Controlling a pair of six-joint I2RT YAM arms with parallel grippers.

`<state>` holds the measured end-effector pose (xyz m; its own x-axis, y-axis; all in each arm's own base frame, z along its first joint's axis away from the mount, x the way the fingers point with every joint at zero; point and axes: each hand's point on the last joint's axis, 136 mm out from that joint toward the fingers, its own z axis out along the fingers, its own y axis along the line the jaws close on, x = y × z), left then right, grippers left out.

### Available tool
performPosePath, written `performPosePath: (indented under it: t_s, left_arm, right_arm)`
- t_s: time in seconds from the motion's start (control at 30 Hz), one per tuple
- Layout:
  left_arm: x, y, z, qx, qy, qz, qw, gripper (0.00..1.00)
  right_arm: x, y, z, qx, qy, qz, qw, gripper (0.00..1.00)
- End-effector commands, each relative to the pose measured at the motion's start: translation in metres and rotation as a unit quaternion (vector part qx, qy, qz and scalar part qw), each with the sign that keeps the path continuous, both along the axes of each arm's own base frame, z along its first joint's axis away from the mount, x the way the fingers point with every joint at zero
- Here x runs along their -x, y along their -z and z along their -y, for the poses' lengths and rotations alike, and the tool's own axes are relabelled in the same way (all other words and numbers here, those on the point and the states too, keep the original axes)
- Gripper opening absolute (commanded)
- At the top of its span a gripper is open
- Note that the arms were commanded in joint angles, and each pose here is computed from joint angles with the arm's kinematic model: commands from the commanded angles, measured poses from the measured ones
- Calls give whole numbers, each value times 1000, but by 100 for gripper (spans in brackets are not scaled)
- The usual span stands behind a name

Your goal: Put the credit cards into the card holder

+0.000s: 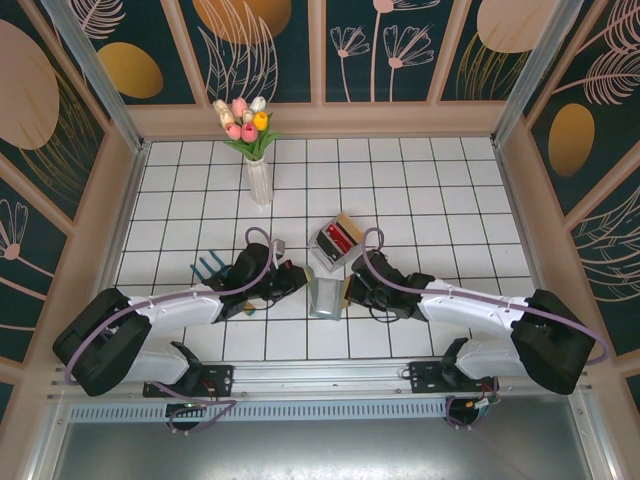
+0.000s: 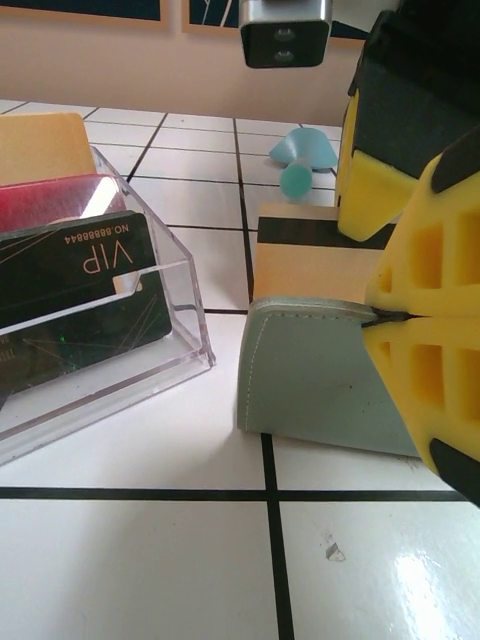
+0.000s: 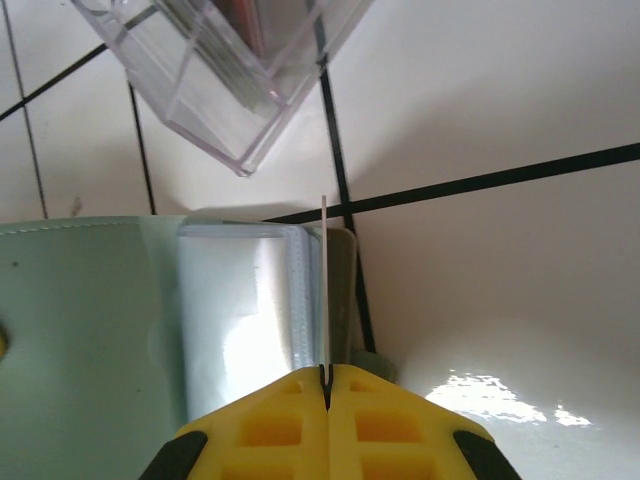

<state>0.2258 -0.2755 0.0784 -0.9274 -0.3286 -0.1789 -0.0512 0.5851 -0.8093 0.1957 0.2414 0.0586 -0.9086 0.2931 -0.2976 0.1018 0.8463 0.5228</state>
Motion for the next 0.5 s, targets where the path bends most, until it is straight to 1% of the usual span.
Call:
performPosePath:
  t_s: [0.0, 0.07, 0.13, 0.47]
  left_arm:
    - [1, 9, -7, -37, 3, 1, 999, 0]
    - [1, 10, -10, -52, 5, 4, 999, 0]
    - [1, 12, -12, -64, 7, 5, 998, 0]
    - [-1, 11, -12, -83, 19, 14, 996, 0]
  right_arm:
    - [-4, -11, -10, -21, -3, 13, 1000, 0]
    - [-6, -13, -4, -11, 12, 17, 1000, 0]
    - [-7, -17, -5, -11, 10, 24, 1000, 0]
    - [-8, -23, -15, -28, 1, 34, 999, 0]
